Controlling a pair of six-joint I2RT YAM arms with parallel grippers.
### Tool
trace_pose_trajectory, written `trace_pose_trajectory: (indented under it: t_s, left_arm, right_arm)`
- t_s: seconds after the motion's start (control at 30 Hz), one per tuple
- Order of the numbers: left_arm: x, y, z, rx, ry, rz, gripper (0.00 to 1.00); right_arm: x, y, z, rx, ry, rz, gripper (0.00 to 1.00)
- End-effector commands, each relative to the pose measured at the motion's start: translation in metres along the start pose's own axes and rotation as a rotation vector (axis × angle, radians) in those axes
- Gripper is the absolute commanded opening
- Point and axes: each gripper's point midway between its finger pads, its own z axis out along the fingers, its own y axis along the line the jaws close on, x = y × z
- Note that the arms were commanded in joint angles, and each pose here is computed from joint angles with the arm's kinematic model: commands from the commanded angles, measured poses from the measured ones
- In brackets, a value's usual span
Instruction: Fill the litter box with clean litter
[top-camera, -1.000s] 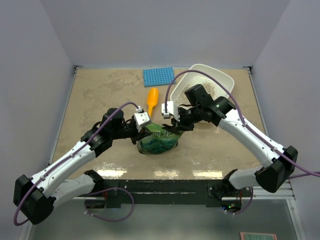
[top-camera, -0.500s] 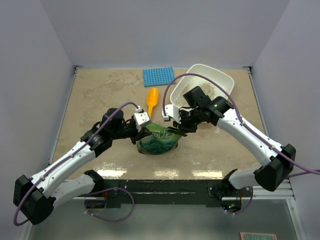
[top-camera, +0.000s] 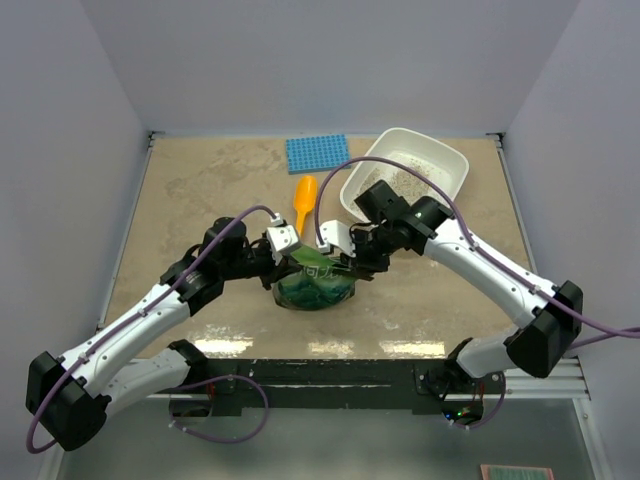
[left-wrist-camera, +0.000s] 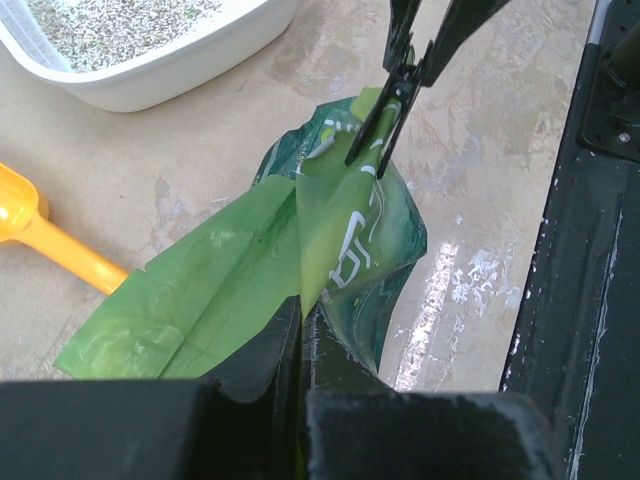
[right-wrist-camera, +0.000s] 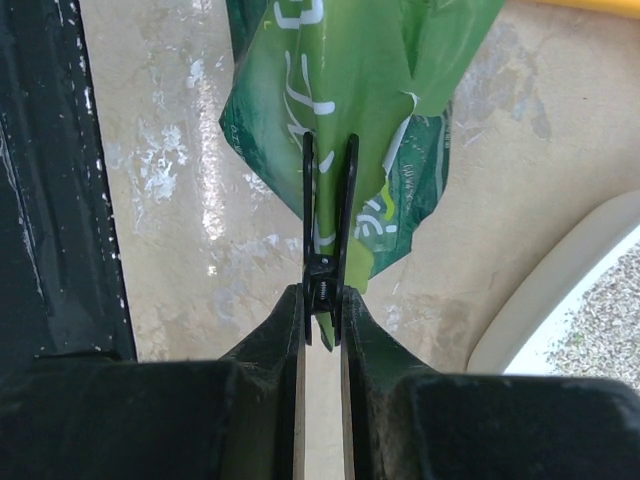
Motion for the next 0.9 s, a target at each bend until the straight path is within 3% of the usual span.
trace_pose_trajectory:
  t_s: [0.0,0.17,0.5,0.87]
  left_arm:
    - [-0.03,0.009,-0.007,-0.051,-0.106,0.05,0.0]
    - [-0.03,0.009,-0.007,-0.048,-0.108,0.053,0.0]
    - [-0.029,0.008,-0.006,-0.047,-0.106,0.053,0.0]
    - [-0.028,0.007,-0.006,-0.042,-0.106,0.051,0.0]
  right_arm:
    - [0.008,0.018,0.018,-0.099,0.091,0.009,0.0]
    - [-0.011,0.011,0.031,-0.093,0.056,-0.022,0.0]
    - [-0.052,-0.002,0.017,-0.033,-0.092,-0.07,0.0]
    - [-0.083,-0.008,0.011,0.013,-0.246,-0.029,0.0]
